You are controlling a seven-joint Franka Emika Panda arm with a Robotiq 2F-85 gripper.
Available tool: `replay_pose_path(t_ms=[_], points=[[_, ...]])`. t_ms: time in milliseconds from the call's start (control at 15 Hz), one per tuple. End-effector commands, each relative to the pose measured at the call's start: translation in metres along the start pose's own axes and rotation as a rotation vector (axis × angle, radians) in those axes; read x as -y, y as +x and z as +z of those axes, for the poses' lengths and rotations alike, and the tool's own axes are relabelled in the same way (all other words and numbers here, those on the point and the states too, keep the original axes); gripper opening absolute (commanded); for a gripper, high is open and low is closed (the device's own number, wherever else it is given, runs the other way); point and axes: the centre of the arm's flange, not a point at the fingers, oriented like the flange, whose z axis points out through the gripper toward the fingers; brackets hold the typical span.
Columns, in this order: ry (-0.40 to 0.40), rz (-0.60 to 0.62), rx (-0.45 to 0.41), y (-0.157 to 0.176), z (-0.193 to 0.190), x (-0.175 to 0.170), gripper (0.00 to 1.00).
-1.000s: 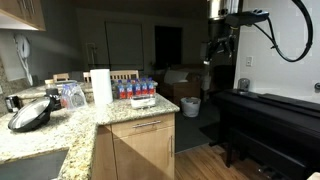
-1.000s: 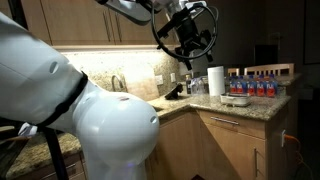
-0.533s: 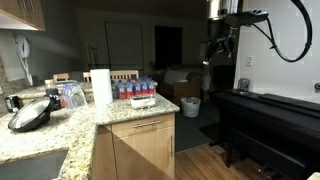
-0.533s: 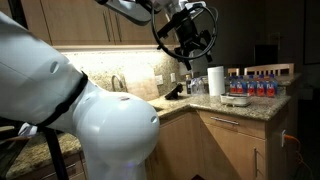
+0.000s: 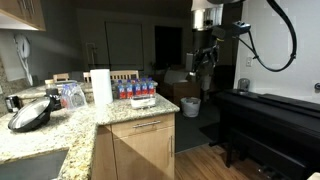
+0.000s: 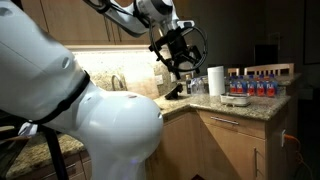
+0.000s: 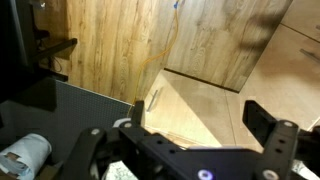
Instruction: Open the top drawer
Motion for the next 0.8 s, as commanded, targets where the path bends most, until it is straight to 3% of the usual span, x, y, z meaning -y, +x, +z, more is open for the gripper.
replay_pose_path(t_ms=[0,333,467,533,733], points=[[0.069,-0.16,0.02,0.005,0.046,0.036,1.0],[0.095,-0.362,-0.001,0.01,0.112,0.075,1.0],[0.083,-0.358,-0.041,0.027,0.133,0.083,1.0],[0.089,-0.323,-0.019,0.009,0.109,0.077,1.0],[0.093,-0.326,-0.009,0.012,0.118,0.08,1.0]])
